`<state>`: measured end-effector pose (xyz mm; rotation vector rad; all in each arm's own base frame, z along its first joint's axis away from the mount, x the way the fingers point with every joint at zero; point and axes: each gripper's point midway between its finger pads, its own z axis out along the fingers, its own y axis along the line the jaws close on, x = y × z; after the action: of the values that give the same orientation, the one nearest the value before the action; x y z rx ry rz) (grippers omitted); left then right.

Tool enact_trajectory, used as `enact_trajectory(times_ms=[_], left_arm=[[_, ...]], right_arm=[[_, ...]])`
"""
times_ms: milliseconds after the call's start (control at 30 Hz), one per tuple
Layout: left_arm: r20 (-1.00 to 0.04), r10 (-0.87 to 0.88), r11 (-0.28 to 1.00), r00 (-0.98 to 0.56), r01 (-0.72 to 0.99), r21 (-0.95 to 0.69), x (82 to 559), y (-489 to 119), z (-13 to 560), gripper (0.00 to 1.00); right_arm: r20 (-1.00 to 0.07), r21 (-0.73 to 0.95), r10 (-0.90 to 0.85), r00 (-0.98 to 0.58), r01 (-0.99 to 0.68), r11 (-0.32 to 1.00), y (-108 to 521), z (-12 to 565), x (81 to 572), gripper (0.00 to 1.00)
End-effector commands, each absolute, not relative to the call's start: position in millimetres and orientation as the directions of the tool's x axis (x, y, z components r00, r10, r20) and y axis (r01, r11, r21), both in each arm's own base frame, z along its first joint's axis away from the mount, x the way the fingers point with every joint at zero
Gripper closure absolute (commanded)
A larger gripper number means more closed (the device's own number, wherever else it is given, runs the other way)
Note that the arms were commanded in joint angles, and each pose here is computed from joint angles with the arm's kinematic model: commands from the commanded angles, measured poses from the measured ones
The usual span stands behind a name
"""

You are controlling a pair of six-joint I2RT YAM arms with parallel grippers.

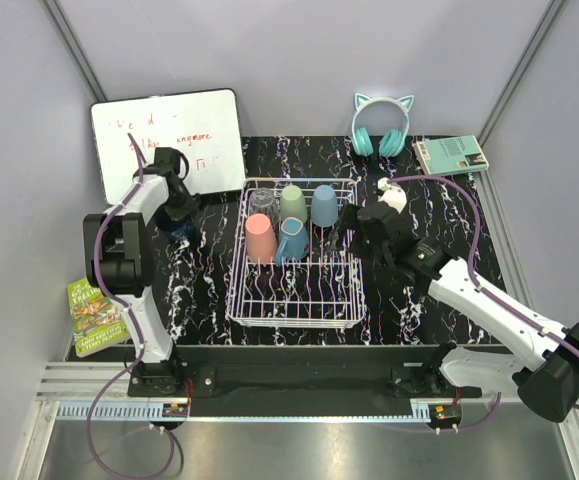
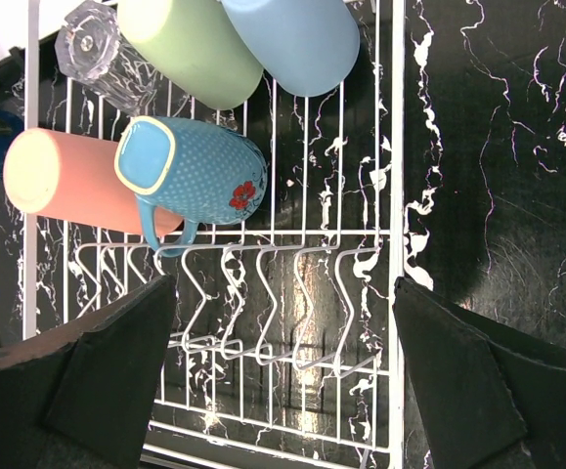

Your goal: Unload the cups from the dish rack

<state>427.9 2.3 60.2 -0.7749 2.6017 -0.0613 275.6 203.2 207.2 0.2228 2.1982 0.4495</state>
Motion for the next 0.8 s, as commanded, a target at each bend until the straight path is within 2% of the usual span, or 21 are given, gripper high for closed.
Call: enact_trajectory(times_ms=[0,533,567,667,733,767], left_arm=[[-0.404,-0.552,0.832,-0.730,-0.518,-0.199,441,2,76,1.00],[-0.352,-0.581,0.814,-0.734,-0.534,-0.228,415,-7,80,0.99],[-0.352,-0.579,0.815,-0.735,-0.533,-0.227,414,-7,80,0.91],[-0.353,-0.574,0.818,-0.738,-0.532,-0.218,408,-6,79,0.78],[-0.359,-0.569,0.822,-0.740,-0.528,-0.214,406,-5,81,0.72],[-0.365,-0.568,0.822,-0.738,-0.528,-0.213,405,-5,83,0.66]], right_arm=[[-0.747,0.380,0.318,-0.583,0.017,0.925,198,216,283,0.00],[-0.722,0.406,0.337,-0.604,0.025,0.914,208,211,285,0.00],[-0.721,0.406,0.336,-0.606,0.023,0.914,208,210,284,0.00],[-0.722,0.408,0.341,-0.602,0.027,0.912,206,210,283,0.00],[-0.726,0.408,0.342,-0.597,0.027,0.913,204,211,282,0.00],[-0.726,0.408,0.343,-0.596,0.028,0.913,203,211,282,0.00]])
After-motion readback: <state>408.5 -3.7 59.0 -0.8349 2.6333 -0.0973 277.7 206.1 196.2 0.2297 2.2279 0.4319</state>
